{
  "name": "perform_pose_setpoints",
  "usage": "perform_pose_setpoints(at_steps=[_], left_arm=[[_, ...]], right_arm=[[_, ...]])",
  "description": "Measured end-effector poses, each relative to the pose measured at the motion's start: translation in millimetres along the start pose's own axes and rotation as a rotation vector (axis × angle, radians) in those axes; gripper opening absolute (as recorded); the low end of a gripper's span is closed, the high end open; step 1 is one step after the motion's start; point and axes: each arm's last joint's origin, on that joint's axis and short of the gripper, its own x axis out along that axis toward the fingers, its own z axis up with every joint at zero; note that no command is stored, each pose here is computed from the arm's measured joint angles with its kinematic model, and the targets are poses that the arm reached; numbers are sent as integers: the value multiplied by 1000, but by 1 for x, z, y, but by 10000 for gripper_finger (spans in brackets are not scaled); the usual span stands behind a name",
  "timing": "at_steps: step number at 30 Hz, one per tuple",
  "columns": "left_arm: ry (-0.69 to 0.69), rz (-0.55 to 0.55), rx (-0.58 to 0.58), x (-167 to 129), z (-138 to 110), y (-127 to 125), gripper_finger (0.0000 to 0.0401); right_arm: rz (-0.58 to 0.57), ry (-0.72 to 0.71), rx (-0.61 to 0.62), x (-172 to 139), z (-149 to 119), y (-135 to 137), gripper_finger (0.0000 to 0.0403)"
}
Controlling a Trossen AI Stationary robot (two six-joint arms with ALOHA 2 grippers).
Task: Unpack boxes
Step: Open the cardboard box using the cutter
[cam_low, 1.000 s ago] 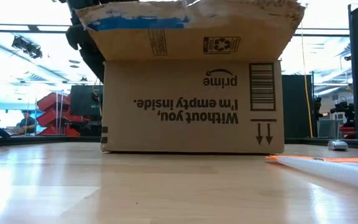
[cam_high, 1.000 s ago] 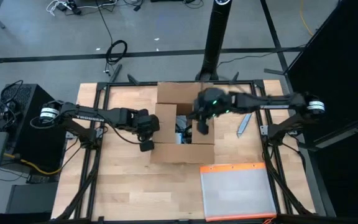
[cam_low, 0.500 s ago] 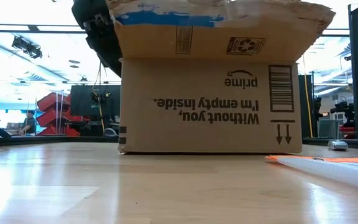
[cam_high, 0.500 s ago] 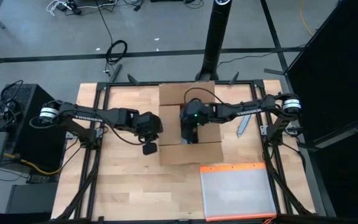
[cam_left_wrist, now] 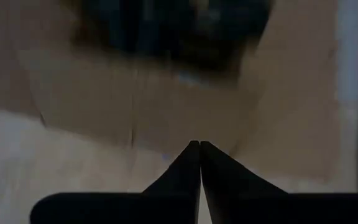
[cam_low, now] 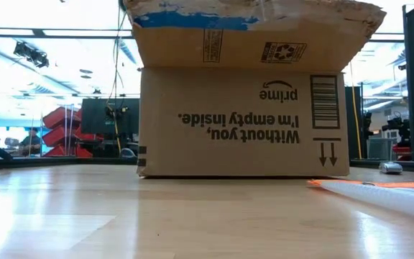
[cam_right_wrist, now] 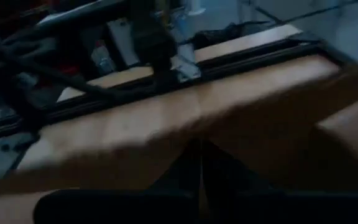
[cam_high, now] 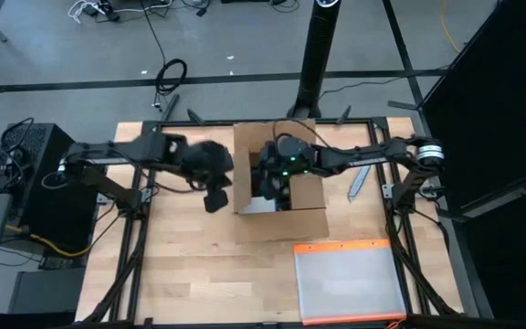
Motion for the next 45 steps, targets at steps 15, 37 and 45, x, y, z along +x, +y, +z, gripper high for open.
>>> perform_pose_setpoints(at_steps=[15, 37, 45], left_arm=[[208, 135, -119, 5, -23, 6, 2], [110, 88, -230, 145, -126, 18, 1], [139, 115, -228, 121, -113, 17, 1]], right_arm=[[27, 93, -4, 68, -11, -8, 0], [-285, 622, -110, -156, 62, 10, 0], [-453, 978, -102, -218, 17, -6, 0]])
